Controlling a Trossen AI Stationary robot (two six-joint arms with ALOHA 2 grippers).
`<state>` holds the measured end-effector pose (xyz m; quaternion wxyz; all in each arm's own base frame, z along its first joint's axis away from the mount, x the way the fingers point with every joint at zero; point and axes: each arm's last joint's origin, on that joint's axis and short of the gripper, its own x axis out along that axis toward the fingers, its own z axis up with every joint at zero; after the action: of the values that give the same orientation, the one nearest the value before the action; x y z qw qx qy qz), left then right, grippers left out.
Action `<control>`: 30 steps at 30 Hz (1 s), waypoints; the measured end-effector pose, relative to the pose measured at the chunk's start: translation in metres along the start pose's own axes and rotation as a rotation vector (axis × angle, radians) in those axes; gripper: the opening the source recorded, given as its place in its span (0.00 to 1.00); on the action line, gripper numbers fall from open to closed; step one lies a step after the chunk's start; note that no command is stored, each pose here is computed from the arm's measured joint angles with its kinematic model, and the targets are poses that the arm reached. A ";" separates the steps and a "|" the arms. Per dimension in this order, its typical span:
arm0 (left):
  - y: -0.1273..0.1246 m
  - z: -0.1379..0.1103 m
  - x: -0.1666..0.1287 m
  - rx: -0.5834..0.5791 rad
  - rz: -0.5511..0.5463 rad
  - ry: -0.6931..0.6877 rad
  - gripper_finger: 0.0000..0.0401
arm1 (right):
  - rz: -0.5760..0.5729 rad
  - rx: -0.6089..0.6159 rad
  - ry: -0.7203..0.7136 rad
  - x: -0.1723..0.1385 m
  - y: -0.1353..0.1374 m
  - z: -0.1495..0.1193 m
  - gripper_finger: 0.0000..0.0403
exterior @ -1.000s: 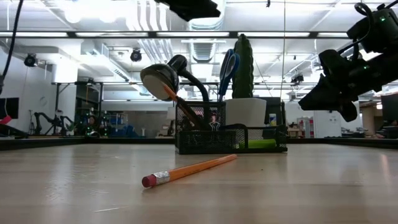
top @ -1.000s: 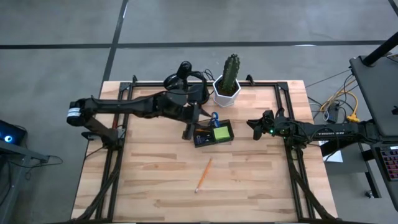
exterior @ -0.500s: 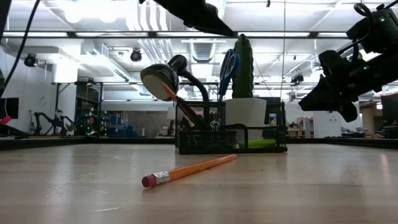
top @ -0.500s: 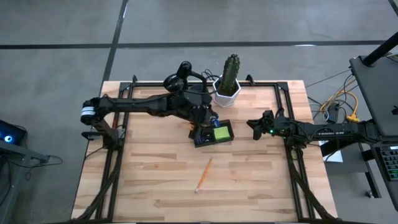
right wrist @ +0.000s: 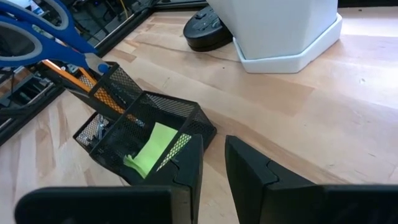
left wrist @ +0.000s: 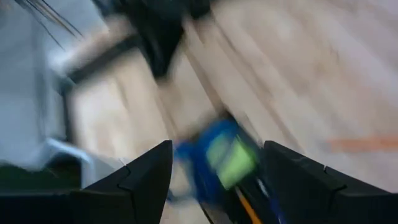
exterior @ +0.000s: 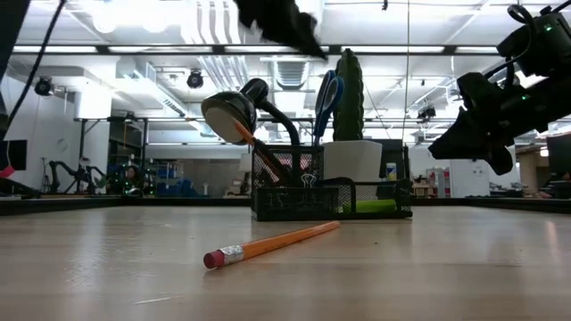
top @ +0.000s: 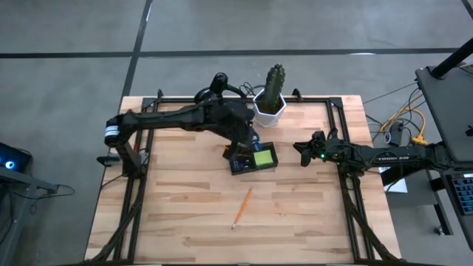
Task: Pick and place office supplies into organizer
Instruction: Put the blue scissors into the desk organizer
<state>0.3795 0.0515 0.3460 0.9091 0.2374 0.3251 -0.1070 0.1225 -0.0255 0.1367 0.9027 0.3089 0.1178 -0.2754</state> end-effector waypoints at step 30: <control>0.008 0.001 -0.018 -0.190 0.120 0.112 0.59 | -0.006 -0.154 0.009 0.001 0.000 -0.001 0.16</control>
<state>0.3690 0.0584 0.3613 0.9127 0.1750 0.3693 -0.0079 0.1233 -0.0256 0.1357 0.9225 0.2393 0.1436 -0.2666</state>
